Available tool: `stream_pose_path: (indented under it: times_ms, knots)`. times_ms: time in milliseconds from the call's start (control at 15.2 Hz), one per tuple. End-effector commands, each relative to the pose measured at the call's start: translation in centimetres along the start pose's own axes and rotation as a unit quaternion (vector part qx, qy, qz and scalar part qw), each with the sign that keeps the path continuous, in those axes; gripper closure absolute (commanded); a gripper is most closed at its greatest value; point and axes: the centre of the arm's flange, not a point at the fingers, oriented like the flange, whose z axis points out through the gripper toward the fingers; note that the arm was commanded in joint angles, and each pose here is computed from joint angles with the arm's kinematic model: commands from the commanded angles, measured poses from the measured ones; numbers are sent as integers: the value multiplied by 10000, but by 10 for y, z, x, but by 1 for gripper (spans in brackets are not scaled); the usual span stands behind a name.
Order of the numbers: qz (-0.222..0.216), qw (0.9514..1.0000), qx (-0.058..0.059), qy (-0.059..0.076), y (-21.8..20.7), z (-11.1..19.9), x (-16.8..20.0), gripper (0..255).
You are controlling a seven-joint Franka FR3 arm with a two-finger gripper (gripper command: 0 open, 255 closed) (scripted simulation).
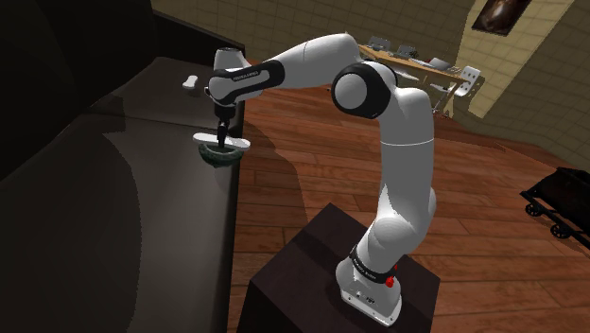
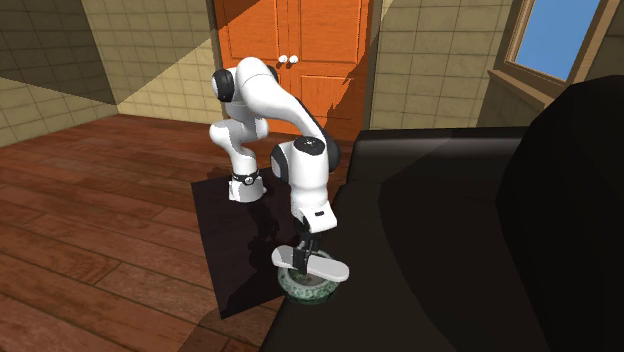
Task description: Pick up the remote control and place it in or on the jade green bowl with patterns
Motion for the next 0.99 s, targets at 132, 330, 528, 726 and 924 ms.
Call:
stream_pose_path:
  times_ms: [132,330,528,726,924]
  knots:
    - [0,10000,0,0,0,0,0,0]
    - [0,10000,0,0,0,-40,0,0]
    - [0,10000,0,0,0,-50,0,0]
    - [0,10000,0,0,0,-50,0,0]
    - [0,10000,0,0,0,-50,0,0]
